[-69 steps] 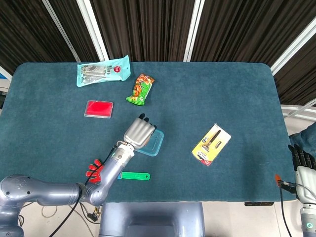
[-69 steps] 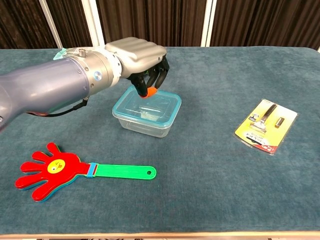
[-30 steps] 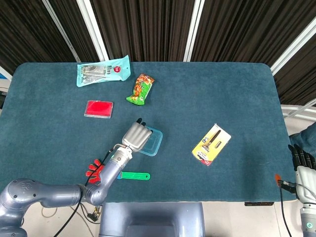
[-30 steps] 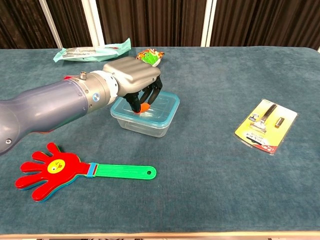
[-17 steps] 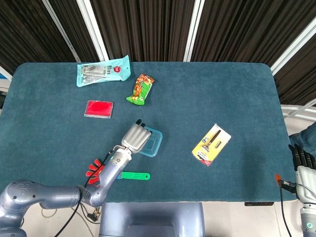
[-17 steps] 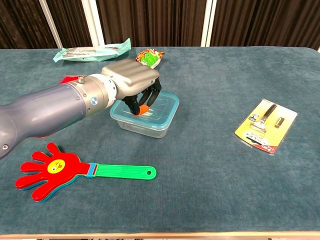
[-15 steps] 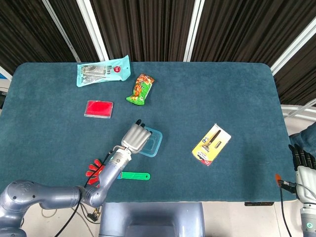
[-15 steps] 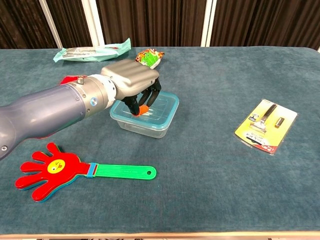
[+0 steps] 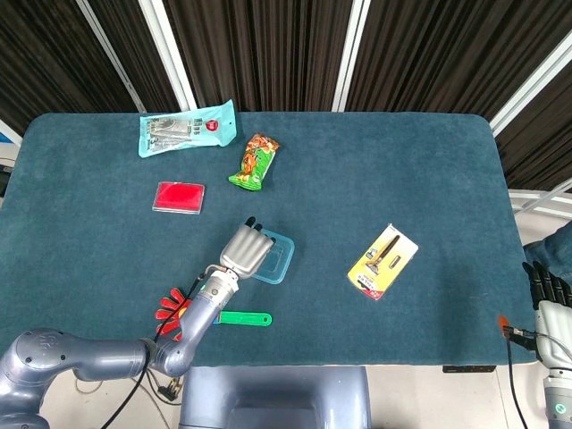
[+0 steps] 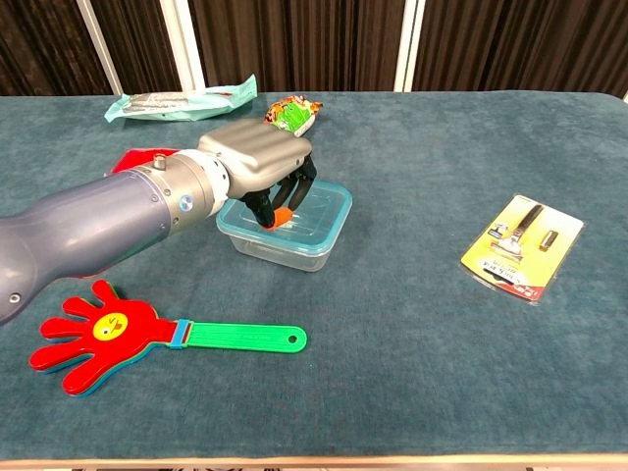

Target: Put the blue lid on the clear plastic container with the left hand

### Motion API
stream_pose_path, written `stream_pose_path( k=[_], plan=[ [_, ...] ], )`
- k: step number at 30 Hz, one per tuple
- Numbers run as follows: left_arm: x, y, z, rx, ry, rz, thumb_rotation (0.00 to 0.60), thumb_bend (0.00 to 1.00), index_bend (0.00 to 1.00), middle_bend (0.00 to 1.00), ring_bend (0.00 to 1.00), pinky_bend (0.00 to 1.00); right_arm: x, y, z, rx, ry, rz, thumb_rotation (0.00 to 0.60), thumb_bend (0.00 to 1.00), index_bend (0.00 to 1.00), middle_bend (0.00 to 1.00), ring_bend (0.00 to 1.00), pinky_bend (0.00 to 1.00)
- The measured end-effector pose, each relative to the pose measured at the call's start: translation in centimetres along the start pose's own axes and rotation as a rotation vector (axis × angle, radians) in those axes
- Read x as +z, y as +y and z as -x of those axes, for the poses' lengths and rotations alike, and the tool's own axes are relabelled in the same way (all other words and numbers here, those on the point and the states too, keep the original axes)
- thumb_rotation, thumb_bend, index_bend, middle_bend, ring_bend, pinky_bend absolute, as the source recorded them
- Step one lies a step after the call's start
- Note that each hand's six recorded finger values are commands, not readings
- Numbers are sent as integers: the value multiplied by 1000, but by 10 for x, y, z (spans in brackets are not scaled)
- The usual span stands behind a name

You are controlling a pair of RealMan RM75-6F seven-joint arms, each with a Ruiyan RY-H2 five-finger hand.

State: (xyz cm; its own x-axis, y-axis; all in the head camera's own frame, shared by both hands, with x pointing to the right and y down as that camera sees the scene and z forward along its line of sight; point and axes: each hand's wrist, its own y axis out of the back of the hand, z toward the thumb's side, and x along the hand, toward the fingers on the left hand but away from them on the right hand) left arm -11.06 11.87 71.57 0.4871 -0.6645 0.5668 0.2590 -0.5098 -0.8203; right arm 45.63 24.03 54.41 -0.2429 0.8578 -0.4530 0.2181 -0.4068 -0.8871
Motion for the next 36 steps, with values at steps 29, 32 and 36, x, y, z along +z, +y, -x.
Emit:
stream_pose_path(
  k=[29,32,36],
  plan=[
    [-27,-8,-7,-38,29,74,600,590,651,606,362,265,0,0,0,0,-5,0,600,338,0,14,0,0],
    [-28,-9,-8,-39,29,80,600,591,651,607,362,265,0,0,0,-1,-5,1,600,338,0,14,0,0],
    [-30,-11,-7,-43,29,82,600,590,651,607,362,265,0,0,0,-2,-5,1,600,337,0,14,0,0]
  ],
)
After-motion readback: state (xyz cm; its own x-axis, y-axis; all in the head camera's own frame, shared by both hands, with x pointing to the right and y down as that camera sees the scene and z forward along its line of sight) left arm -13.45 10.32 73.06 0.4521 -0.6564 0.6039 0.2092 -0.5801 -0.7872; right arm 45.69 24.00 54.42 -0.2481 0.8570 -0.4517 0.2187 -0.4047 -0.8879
